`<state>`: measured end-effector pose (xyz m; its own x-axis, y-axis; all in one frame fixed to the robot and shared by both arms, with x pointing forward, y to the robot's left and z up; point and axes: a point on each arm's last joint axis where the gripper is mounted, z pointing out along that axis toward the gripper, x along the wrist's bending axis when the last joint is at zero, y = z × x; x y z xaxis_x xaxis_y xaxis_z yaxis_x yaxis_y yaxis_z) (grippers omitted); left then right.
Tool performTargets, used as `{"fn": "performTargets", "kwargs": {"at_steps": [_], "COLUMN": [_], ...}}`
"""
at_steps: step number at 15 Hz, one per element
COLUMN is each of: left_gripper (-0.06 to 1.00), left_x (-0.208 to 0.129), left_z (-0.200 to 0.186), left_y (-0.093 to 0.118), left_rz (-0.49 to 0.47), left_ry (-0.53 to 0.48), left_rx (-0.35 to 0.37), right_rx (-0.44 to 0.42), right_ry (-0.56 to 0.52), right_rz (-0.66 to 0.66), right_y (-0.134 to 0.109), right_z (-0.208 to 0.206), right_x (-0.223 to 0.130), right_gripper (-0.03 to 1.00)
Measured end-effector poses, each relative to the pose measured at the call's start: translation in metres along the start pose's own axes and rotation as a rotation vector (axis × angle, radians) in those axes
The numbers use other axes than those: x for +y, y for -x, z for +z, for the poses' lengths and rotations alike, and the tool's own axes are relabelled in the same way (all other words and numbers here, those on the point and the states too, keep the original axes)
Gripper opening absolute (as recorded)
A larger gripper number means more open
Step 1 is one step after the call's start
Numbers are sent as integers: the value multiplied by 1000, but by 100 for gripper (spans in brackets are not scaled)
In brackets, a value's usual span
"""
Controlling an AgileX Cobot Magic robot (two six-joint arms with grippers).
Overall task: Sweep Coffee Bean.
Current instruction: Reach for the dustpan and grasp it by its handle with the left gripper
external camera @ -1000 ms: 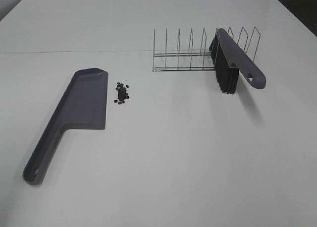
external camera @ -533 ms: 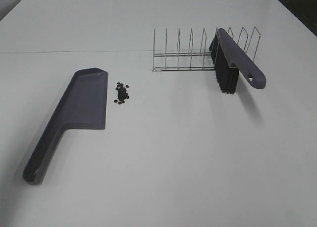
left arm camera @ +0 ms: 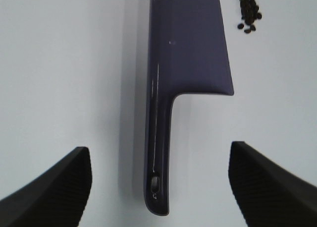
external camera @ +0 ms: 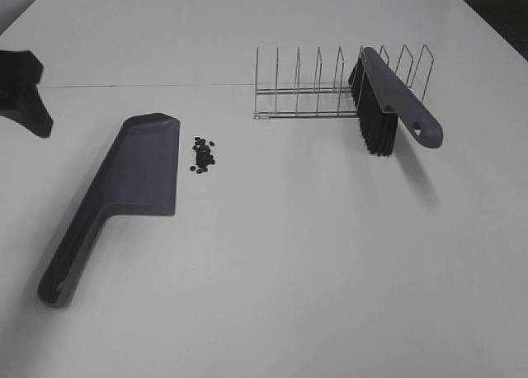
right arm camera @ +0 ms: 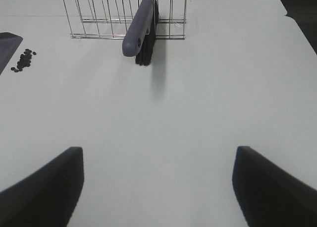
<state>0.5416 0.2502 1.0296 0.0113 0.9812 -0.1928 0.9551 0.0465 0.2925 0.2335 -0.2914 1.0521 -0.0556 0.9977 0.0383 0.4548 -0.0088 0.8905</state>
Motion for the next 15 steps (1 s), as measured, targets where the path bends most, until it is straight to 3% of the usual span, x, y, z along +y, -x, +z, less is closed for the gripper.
{"fn": "performTargets", "kwargs": {"at_steps": [5, 10, 15], "left_gripper": [74, 74, 74], "left_x": [-5, -7, -8], "left_z": [85, 124, 140], "left_y": [3, -4, -3], "left_rz": [12, 4, 34], "left_ry": [-251, -295, -302], "left_rx": [32, 50, 52], "right_rx": [0, 0, 0], "right_ry": [0, 0, 0], "right_rz": [0, 0, 0], "right_y": [0, 0, 0], "right_z": [0, 0, 0], "right_x": [0, 0, 0], "right_gripper": [72, 72, 72]}}
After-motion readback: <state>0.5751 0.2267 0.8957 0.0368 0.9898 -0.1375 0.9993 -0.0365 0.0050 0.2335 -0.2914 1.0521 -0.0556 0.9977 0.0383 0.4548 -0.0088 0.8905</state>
